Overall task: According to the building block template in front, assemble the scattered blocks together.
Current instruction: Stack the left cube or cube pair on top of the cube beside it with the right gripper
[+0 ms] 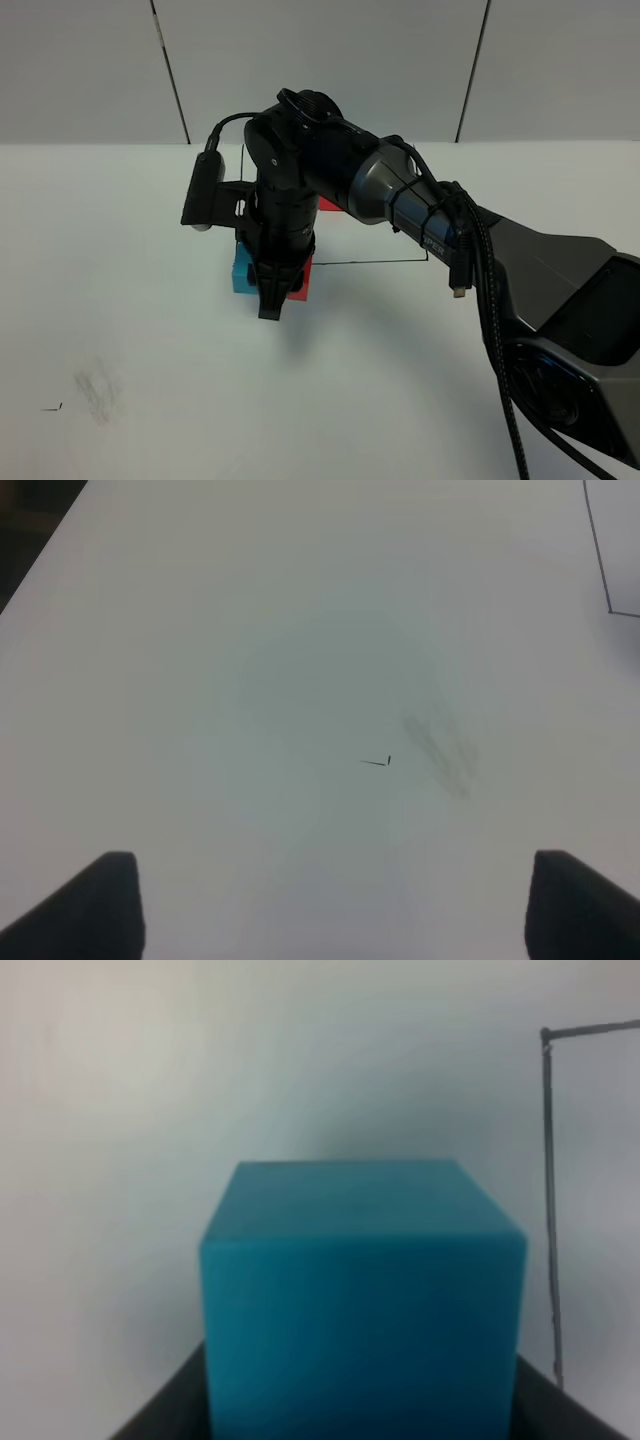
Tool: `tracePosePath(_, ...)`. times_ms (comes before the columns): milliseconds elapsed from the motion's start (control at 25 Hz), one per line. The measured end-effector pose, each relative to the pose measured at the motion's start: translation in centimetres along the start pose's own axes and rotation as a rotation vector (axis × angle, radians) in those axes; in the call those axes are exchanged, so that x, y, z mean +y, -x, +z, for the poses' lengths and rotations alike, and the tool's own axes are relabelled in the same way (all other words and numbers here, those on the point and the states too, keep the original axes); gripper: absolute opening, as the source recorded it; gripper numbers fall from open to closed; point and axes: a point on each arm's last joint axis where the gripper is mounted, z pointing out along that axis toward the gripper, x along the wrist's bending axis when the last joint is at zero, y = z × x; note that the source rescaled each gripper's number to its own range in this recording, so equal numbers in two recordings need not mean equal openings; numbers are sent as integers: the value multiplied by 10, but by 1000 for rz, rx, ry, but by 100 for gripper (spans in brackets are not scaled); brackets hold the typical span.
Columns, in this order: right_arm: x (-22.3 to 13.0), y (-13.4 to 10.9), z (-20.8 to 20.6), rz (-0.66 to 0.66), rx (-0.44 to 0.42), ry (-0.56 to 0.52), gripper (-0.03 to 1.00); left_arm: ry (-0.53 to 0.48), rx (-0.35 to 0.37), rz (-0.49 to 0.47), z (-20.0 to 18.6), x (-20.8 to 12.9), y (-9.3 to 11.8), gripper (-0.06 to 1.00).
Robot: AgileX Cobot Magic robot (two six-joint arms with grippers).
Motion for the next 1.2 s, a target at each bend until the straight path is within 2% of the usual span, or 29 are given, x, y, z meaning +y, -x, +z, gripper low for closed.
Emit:
tracePosePath(320, 0, 0, 0, 249, 0, -2, 0, 0, 0, 0, 0, 0, 0, 99)
tracePosePath(720, 0, 0, -1, 674, -5, -2, 0, 0, 0, 0, 0, 0, 0, 99)
tracePosePath(960, 0, 1, -1, 834, -11, -3, 0, 0, 0, 0, 0, 0, 0, 99)
tracePosePath(1200, -7, 9, -1, 896, -68, -16, 0, 0, 0, 0, 0, 0, 0, 99)
